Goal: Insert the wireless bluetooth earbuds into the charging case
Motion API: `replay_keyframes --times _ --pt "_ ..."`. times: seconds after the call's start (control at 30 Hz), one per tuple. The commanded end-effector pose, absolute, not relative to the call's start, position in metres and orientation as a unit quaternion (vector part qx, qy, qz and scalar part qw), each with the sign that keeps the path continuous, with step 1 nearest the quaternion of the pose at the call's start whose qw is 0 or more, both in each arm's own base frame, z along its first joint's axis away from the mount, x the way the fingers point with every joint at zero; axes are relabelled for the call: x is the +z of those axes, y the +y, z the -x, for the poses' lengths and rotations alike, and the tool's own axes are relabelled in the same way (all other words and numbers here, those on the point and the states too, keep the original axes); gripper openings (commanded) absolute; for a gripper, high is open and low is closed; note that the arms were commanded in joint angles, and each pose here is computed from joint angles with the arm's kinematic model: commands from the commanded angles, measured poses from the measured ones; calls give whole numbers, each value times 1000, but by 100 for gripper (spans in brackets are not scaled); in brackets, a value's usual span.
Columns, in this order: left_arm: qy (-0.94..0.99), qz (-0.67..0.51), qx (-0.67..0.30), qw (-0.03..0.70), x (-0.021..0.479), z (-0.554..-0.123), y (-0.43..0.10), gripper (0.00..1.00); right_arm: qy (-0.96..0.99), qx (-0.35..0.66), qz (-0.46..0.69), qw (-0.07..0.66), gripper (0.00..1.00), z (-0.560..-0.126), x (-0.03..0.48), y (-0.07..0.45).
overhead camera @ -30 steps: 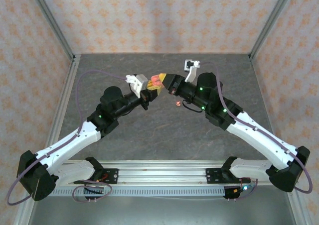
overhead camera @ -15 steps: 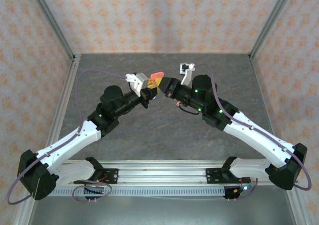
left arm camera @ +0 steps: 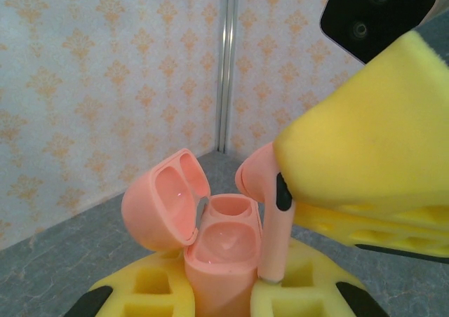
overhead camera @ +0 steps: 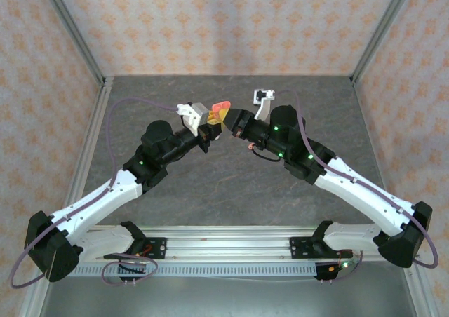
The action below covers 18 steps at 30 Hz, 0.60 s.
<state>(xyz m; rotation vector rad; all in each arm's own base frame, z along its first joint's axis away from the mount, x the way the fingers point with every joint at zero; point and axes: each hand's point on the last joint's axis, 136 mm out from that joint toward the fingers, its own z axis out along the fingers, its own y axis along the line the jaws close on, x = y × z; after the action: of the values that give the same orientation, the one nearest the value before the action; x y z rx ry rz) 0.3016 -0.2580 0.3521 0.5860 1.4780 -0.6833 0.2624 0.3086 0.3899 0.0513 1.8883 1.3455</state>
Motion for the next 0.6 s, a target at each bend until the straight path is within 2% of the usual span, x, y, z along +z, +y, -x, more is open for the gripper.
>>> replay_keyframes --times 0.0,0.57 --pt "620 -256 -304 676 380 -298 -258 0 741 527 -38 414 12 -264 401 301" --pt "623 -255 -308 673 378 -298 -259 0 734 531 -41 422 13 -268 415 302"
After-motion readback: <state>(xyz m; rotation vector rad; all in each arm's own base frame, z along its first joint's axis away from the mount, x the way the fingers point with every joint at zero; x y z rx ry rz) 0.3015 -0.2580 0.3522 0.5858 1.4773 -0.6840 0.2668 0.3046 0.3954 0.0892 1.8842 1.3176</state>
